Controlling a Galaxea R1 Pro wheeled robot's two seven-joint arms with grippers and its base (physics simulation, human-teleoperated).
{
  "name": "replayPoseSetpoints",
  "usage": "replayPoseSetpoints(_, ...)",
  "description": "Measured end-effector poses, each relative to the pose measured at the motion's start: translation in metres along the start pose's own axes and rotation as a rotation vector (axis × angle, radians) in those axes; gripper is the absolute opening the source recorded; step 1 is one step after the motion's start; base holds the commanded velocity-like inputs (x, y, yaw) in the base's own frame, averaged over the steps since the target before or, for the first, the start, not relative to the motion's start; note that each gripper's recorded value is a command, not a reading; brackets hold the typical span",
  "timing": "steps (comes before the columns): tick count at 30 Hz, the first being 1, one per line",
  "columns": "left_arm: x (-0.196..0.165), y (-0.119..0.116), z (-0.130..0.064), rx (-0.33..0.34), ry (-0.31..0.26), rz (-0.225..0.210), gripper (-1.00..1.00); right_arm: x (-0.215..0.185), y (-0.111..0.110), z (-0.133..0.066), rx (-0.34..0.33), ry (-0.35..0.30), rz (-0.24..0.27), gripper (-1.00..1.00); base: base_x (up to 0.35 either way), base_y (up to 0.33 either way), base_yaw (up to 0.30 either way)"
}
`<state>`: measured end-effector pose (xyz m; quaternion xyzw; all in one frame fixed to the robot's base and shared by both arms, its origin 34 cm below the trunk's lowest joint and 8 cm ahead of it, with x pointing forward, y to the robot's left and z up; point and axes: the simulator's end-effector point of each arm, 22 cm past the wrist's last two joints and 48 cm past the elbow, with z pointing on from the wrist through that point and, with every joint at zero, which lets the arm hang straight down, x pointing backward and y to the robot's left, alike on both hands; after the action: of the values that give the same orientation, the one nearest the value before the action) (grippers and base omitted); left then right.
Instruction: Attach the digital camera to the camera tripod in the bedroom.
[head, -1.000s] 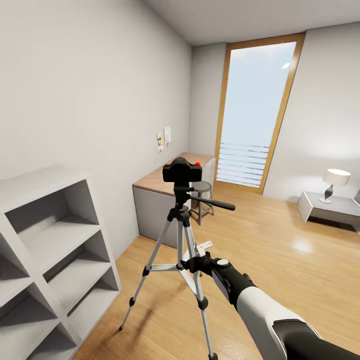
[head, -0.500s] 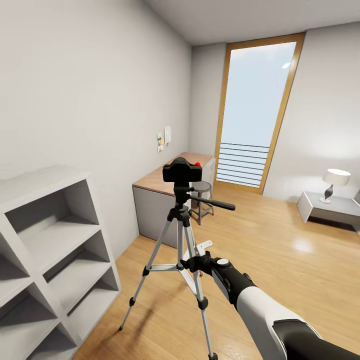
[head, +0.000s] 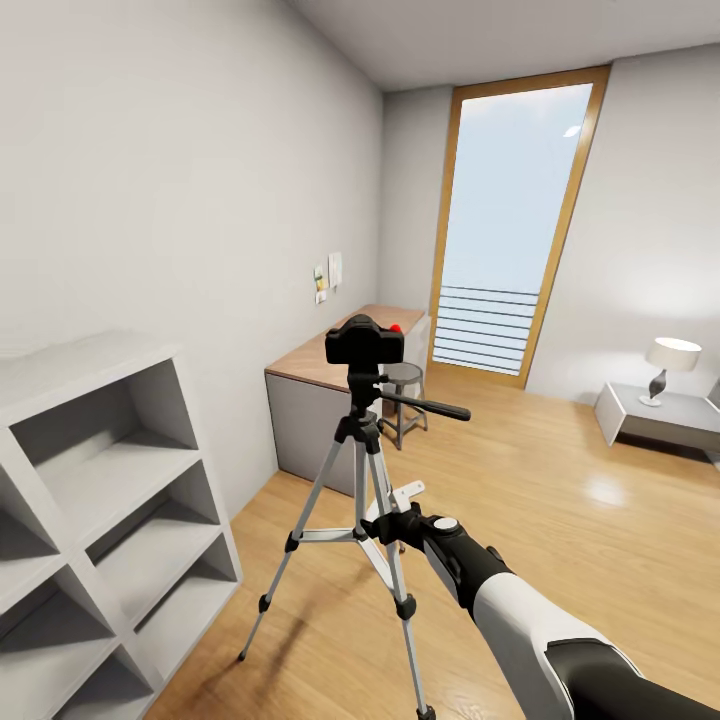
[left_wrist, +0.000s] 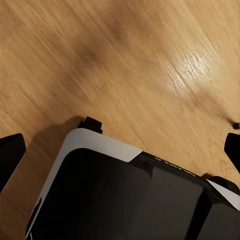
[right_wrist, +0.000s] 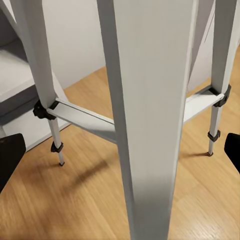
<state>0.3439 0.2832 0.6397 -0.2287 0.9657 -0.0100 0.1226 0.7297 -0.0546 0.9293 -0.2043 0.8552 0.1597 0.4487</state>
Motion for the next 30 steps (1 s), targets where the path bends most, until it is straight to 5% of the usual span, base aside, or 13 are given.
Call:
replayPoseSetpoints(7,-0.001,0.002,0.0,-0.003,-0.002,-0.003,1.0,0.029,-0.037,-0.013,0.003,0.063,0.01,1.0,0.0,0.0,0.0)
replayPoseSetpoints(17,-0.001,0.003,0.0,-0.006,-0.003,-0.004,1.0,0.042,-0.049,-0.023,-0.032,0.093,0.021,1.0,0.0,0.0,0.0)
replayPoseSetpoints(30,-0.001,0.003,0.0,-0.006,-0.003,-0.012,1.0,0.074,-0.1,-0.043,0.03,0.151,0.032,1.0,0.0,0.0,0.0)
